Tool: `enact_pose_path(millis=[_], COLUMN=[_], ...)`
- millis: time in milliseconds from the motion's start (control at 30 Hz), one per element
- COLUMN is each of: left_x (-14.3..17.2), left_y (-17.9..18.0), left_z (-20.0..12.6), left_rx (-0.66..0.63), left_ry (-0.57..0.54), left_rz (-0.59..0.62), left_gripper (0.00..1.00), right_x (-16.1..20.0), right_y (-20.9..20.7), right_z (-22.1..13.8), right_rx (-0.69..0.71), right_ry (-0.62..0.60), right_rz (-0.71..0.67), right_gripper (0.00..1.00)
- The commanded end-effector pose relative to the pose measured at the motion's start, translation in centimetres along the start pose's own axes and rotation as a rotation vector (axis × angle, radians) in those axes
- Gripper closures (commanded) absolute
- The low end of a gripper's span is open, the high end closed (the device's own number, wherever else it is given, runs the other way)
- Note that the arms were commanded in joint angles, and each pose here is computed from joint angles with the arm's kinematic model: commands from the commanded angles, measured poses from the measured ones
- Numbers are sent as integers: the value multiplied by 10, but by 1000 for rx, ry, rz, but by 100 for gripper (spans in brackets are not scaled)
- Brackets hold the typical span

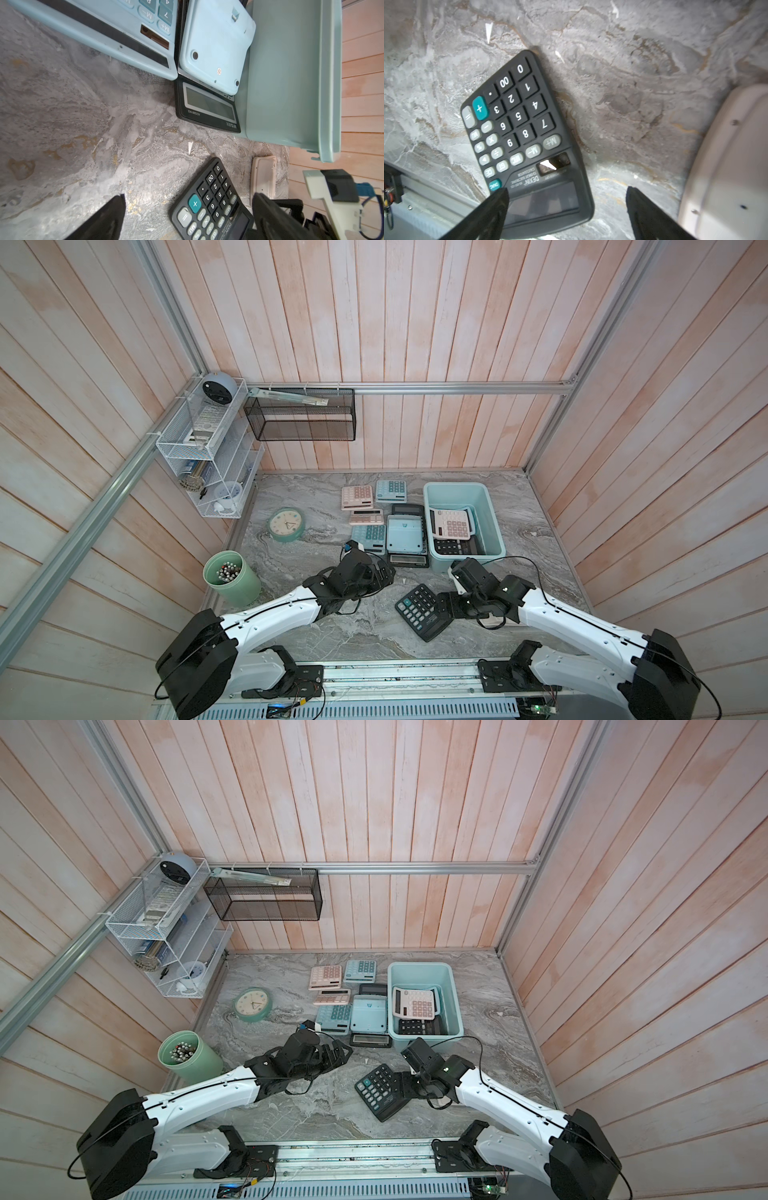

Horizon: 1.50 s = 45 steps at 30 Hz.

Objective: Put the calculator in the storage box
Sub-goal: Adjust the calculator at the center of the board.

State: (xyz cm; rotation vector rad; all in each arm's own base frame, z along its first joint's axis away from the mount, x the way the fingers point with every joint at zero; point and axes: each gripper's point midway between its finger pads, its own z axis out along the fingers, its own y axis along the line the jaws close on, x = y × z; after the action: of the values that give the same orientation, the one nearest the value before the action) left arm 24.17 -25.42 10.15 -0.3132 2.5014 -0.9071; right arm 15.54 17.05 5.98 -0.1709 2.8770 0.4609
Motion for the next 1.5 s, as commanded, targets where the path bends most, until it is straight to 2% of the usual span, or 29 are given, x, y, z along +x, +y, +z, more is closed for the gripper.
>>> enact_pose_path(millis=[0, 200, 367, 567, 700, 900, 1100, 1233, 1367, 1467], left_x=[12, 33, 26, 11, 6, 11, 30, 35, 40, 38], left_y=[7, 26, 50, 72, 81, 92, 85, 72, 55, 50], left_z=[-2, 1, -7, -28, -39, -45, -22, -6, 11, 20], left_rx=[6, -16, -57, -115, -132, -147, -26, 39, 80, 100], left_ry=[30, 61, 23, -14, -36, -34, 39, 74, 108, 110], left_rz=[-37, -66, -95, -103, -118, -145, -242, -270, -266, -277], left_gripper=[0, 0, 0, 0, 0, 0, 0, 0, 0, 0], right_x=[-2, 13, 27, 28, 29, 40, 38, 37, 41, 48], right_y=[1, 41, 79, 131, 156, 133, 112, 116, 129, 139], right_z=[7, 15, 17, 24, 28, 30, 35, 37, 37, 38], right_rx=[6, -121, -202, -333, -369, -239, -178, -198, -279, -325], right_ry=[17, 115, 161, 186, 200, 278, 281, 285, 302, 331], right_rz=[-35, -146, -228, -250, -278, -341, -346, -349, -355, -361], right_gripper=[6, 8, 8, 8, 8, 8, 8, 15, 29, 33])
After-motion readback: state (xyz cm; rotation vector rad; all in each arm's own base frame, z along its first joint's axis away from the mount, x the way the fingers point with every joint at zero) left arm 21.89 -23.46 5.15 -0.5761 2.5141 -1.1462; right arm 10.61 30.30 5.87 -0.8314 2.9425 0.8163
